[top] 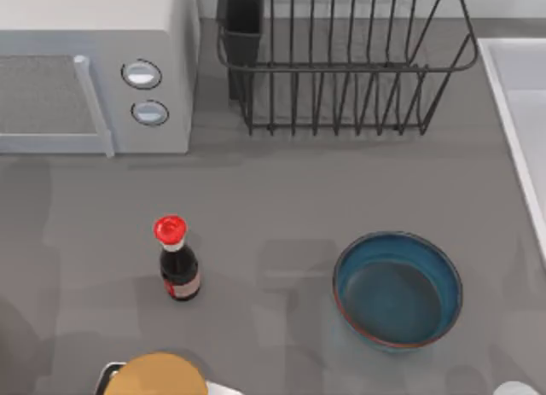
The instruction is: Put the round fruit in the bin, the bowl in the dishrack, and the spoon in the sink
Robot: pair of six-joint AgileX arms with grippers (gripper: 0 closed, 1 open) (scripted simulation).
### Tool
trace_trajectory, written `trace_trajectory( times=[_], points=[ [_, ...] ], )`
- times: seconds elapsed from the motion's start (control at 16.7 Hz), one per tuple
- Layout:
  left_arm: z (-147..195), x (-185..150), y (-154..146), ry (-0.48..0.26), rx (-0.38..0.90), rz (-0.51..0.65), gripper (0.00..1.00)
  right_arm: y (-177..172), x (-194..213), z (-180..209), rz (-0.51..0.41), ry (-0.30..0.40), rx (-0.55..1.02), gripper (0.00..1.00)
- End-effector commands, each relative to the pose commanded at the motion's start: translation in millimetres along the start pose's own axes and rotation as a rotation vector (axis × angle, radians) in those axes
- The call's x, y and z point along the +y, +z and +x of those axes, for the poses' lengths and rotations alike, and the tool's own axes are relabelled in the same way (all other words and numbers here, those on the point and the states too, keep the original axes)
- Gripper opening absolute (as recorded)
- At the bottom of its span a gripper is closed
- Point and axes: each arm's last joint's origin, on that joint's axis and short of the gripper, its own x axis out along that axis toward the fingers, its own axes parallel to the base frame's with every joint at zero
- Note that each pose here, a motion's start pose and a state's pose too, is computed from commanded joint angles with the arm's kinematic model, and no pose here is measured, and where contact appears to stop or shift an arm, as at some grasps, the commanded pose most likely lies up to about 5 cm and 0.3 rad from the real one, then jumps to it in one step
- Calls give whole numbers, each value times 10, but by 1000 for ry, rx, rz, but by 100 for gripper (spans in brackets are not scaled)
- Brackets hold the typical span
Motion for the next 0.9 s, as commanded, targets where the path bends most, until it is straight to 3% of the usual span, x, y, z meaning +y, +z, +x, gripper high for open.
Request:
trace_trajectory(
  times=[0.06,0.84,0.9],
  points=[
    [0,0,0,0,0,0,0,0,0,0,0,0,0,100],
    [0,0,0,0,0,0,98,0,0,0,0,0,0,100],
    [0,0,0,0,0,0,100,0,0,0,0,0,0,100]
  ],
)
